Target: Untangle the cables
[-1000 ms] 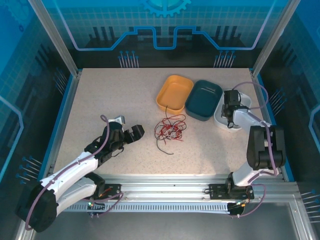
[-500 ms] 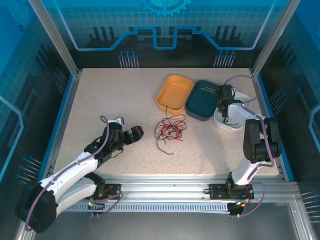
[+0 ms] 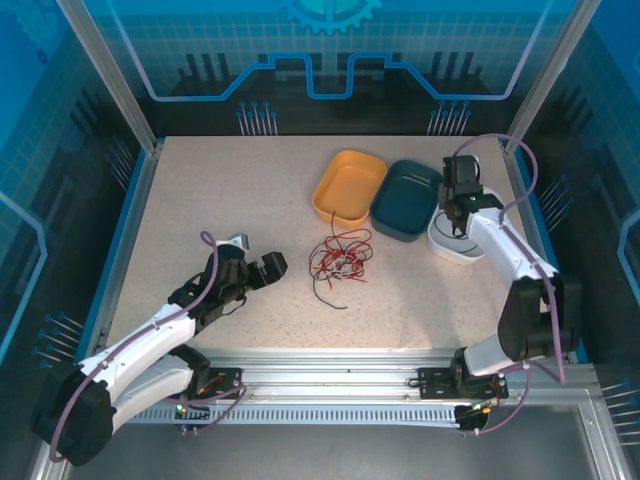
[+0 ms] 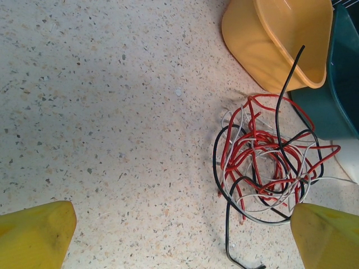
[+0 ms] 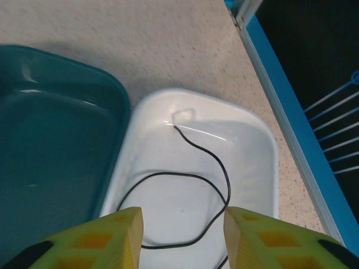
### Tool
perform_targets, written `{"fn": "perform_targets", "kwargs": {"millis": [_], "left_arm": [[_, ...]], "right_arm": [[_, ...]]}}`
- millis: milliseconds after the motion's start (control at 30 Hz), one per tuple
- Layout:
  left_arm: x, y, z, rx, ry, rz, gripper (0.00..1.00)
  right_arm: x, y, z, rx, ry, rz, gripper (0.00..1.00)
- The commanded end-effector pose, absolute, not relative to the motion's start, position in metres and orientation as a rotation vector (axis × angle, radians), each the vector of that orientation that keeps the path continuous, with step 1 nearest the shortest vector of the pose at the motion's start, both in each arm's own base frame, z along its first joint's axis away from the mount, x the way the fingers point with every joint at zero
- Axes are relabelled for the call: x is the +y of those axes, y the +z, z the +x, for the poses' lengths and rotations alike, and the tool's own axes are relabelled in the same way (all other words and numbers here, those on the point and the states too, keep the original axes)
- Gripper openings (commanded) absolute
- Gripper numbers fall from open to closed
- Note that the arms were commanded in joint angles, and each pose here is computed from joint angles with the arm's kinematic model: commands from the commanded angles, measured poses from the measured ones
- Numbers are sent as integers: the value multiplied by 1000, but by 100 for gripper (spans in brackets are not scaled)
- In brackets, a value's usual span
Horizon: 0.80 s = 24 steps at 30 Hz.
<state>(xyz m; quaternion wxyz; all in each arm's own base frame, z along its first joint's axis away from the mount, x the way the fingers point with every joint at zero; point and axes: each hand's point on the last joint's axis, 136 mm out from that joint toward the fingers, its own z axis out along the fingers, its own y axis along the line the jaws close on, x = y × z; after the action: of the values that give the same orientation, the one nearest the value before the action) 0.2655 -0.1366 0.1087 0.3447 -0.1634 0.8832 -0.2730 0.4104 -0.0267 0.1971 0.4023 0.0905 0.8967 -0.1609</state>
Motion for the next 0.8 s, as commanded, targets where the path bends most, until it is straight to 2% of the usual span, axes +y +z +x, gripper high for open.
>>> {"fn": "perform_targets", "kwargs": {"millis": [0,200,367,600,767], "left_arm": [[-147,125,272,2271,-761,-382,99],[-166,122,279,2290,-853,-362,99],[-176,114,284,2319,-892,-375,99],[-184,106,288,2361,-907,-369,99],[-179,102,285,2362,-889,-396,99]], "right_arm": [[22,216,394,2290,-199,128,43],[117,214,357,2358,110,-37,43],[172,187,331,2456,240,-83,42],[226,133,322,2607,279,-186,41],[242,96,317,2726,240,-209,46]]}}
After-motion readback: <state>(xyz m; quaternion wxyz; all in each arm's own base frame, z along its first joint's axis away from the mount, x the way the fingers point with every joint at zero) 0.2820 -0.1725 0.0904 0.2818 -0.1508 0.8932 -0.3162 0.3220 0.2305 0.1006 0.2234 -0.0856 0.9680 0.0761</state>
